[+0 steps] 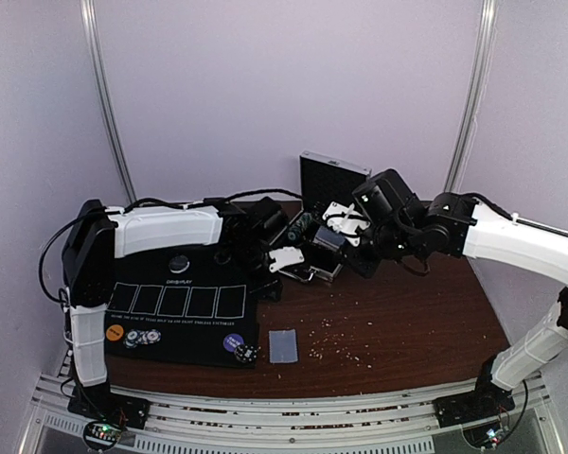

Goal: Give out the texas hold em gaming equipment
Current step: Pick up the poker card from the face-down deck piles.

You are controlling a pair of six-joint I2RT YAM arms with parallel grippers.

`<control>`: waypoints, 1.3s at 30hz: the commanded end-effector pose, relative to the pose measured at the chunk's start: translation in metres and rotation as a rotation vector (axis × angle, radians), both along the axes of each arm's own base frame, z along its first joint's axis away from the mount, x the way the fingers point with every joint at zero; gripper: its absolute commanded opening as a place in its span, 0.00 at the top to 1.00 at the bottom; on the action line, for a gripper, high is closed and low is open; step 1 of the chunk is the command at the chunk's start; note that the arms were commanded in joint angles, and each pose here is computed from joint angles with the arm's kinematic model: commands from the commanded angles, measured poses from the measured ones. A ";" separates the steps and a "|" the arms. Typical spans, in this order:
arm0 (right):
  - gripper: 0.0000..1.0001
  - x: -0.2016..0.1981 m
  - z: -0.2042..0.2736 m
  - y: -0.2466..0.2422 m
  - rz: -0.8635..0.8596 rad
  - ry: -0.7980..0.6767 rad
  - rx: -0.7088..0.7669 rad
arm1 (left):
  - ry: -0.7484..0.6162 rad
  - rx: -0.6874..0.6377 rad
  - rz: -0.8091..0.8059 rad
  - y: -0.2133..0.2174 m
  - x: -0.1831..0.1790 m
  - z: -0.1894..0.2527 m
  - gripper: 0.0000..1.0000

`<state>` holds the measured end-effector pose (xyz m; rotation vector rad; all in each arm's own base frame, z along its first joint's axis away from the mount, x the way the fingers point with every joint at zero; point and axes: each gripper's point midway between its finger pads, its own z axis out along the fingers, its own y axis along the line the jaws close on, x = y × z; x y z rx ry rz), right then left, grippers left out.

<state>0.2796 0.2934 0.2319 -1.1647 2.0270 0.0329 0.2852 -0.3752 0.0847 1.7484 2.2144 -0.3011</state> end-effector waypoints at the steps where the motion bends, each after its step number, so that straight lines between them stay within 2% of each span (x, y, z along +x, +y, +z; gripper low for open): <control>1: 0.59 -0.003 0.026 0.001 -0.004 -0.022 0.068 | -0.043 -0.087 0.257 0.026 0.050 0.037 0.57; 4: 0.59 -0.002 0.024 0.004 0.002 -0.017 0.071 | -0.034 -0.148 0.450 0.053 0.080 0.052 0.54; 7: 0.59 -0.002 0.020 0.012 0.015 -0.011 0.067 | -0.042 -0.299 0.580 0.070 0.100 0.088 0.47; 9: 0.59 -0.001 0.017 0.018 0.023 -0.009 0.061 | -0.020 -0.455 0.552 0.060 0.097 0.119 0.44; 13: 0.59 -0.002 0.012 0.036 0.062 -0.002 0.065 | 0.095 -0.818 0.367 0.028 0.056 0.196 0.32; 16: 0.59 -0.004 0.010 0.053 0.096 -0.001 0.079 | 0.219 -0.943 0.311 0.018 0.035 0.212 0.25; 18: 0.59 -0.004 0.009 0.063 0.116 -0.003 0.090 | 0.290 -0.960 0.285 0.012 0.025 0.208 0.23; 25: 0.59 -0.004 0.006 0.094 0.177 -0.005 0.100 | 0.365 -0.931 0.271 0.002 0.013 0.192 0.13; 35: 0.59 -0.004 0.001 0.112 0.215 0.001 0.099 | 0.362 -0.922 0.275 0.002 0.014 0.185 0.17; 39: 0.59 -0.005 0.002 0.110 0.215 -0.004 0.095 | 0.309 -0.925 0.283 0.007 0.016 0.195 0.20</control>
